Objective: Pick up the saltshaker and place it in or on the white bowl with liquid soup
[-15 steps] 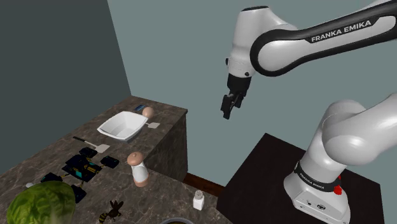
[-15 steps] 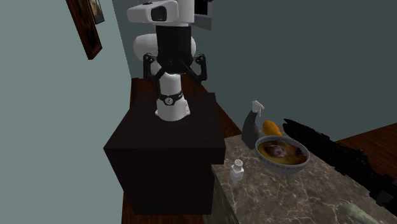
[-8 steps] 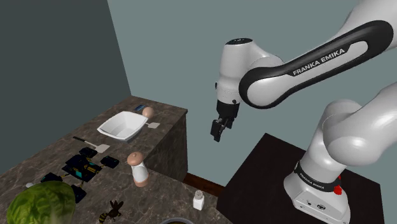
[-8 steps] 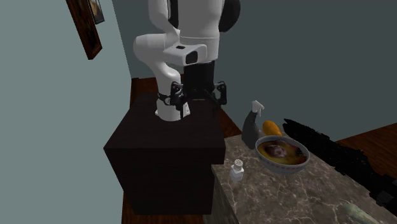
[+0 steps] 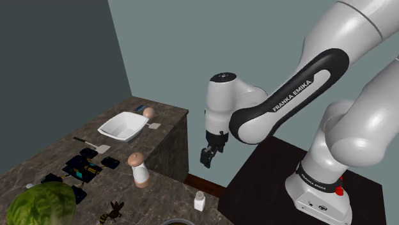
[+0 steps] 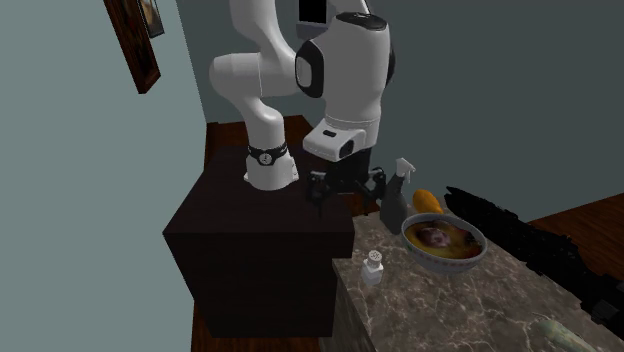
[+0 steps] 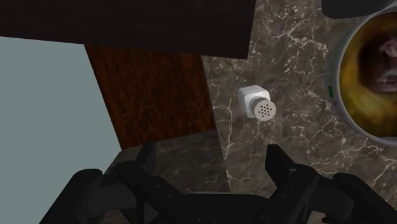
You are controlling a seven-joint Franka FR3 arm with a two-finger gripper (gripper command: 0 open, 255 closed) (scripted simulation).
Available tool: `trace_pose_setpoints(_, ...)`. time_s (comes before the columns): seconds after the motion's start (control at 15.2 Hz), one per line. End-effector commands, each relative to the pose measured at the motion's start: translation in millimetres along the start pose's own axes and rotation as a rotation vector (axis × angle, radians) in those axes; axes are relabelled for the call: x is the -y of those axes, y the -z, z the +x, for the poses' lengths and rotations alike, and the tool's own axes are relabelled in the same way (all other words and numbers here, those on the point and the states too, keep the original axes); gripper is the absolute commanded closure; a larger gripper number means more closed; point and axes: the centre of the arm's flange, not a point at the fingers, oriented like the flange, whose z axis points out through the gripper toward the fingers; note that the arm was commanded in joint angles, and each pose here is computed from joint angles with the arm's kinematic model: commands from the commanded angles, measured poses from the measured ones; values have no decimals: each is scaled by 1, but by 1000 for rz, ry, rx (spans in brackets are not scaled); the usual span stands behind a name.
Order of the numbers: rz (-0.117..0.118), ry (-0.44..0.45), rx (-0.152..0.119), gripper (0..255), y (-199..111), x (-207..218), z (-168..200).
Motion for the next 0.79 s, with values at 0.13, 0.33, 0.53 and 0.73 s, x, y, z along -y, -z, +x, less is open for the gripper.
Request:
trace_pose_setpoints(0.13,9,1,11,0,-41,35,0)
trace_pose_setpoints(0.33,14,2,19,0,-72,59,-1)
trace_pose_setpoints(0.53,19,3,28,0,-102,84,-2)
trace_pose_setpoints(0.73,19,3,28,0,-113,85,-2)
